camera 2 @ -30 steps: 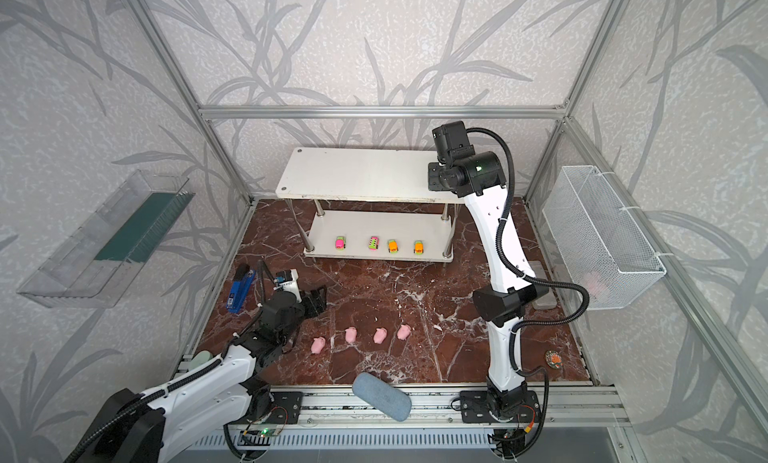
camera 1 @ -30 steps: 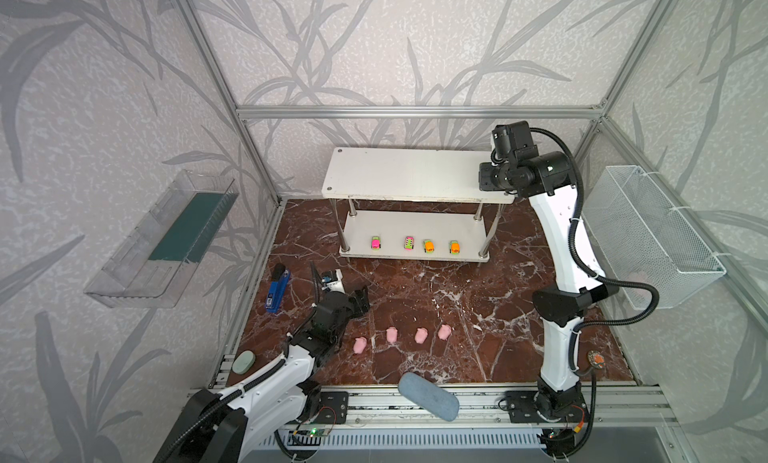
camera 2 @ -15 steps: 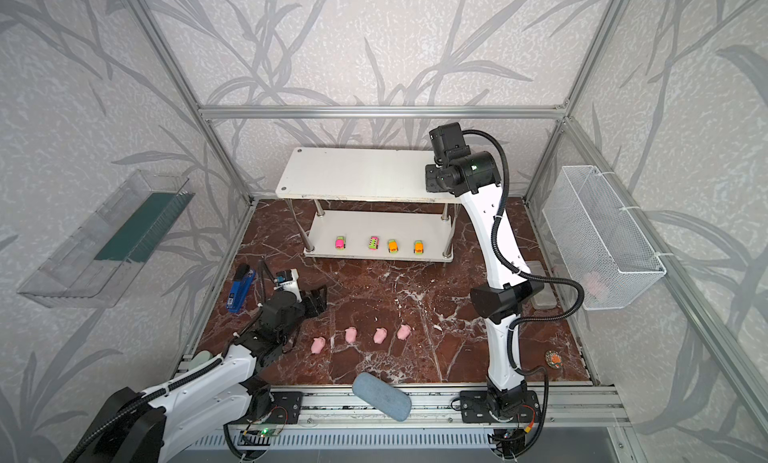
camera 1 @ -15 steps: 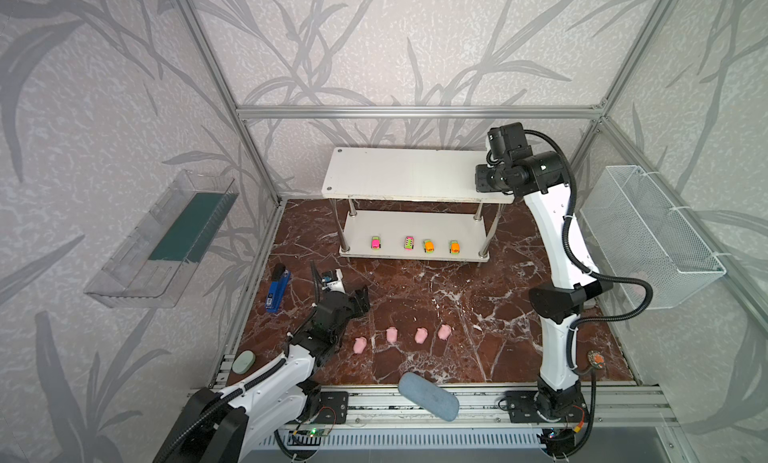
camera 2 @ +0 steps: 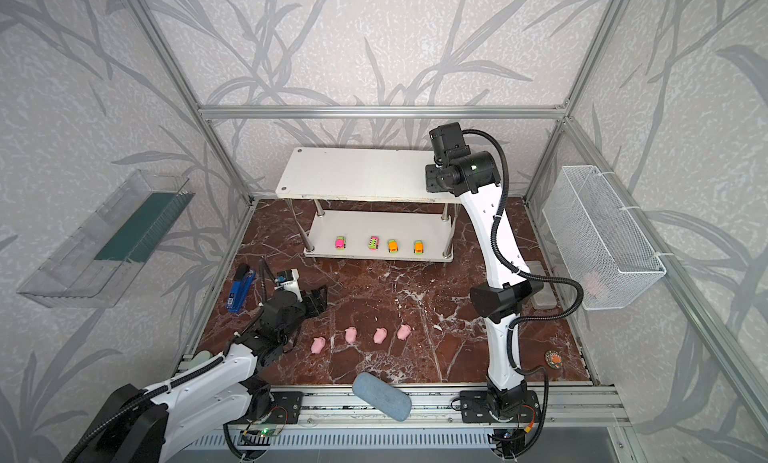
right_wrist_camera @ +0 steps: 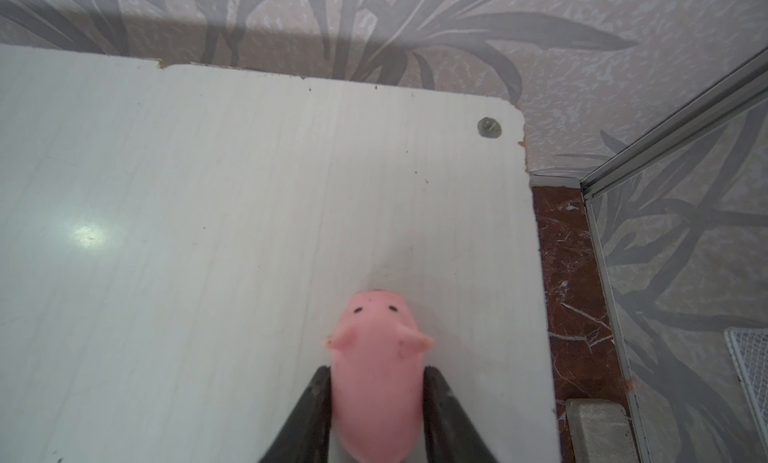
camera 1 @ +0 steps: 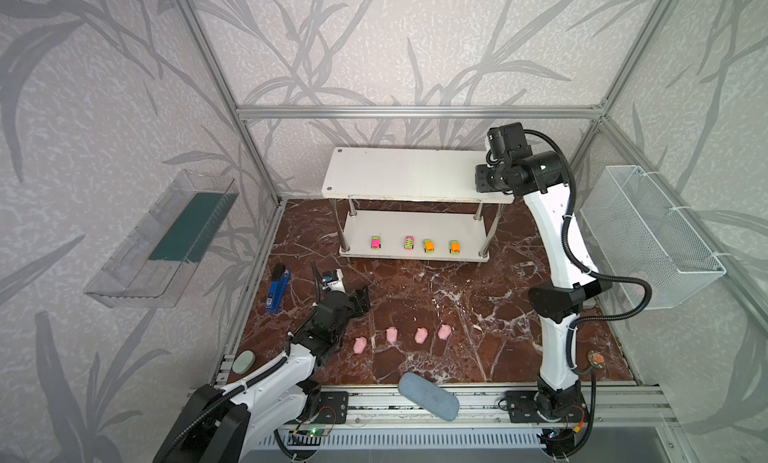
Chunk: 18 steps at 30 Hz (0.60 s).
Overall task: Place and organize the plastic toys onto the shelf
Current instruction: 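Lower the pink pig onto the upper shelf and open the right gripper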
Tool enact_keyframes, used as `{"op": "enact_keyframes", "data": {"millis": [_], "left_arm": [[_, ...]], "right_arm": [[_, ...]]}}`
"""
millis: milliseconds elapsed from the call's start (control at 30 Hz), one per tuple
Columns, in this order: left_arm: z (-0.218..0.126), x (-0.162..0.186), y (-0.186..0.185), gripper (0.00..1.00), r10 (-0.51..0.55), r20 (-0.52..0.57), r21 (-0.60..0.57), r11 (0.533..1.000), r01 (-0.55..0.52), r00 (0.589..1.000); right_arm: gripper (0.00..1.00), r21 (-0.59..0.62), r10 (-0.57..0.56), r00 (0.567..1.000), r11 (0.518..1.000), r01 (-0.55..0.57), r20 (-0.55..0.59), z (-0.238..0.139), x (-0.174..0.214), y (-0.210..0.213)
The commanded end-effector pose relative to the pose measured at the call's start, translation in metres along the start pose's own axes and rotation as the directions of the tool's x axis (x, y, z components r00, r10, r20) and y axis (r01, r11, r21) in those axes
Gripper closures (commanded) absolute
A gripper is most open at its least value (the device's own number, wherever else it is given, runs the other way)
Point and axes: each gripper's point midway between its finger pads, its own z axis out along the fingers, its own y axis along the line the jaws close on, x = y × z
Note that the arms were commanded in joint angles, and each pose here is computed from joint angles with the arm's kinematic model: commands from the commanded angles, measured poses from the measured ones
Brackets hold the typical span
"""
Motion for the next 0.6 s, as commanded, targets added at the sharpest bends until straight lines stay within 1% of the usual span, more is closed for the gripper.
{"op": "enact_keyframes", "data": {"millis": [0,200,367,567], "left_arm": [[0.0,-0.003,0.0,0.24,-0.014,0.015,0.001,1.0,0.014,1.0],[0.0,-0.003,0.0,0.24,-0.015,0.014,0.001,1.0,0.015,1.0],[0.0,-0.003,0.001,0.24,-0.014,0.014,0.0,1.0,0.014,1.0],[0.0,-0.003,0.001,0.24,-0.013,0.013,0.0,1.0,0.013,1.0]], "right_arm": [[0.61,-0.002,-0.008,1.0,1.0,0.008,0.0,-0.001,-0.001,-0.001],[0.58,-0.029,0.009,0.999,1.0,-0.007,0.05,-0.017,-0.012,0.0],[0.55,-0.075,0.034,0.991,0.997,-0.025,0.128,-0.046,-0.028,0.0],[0.54,-0.135,0.059,0.978,0.99,-0.033,0.2,-0.089,-0.038,-0.002]]}}
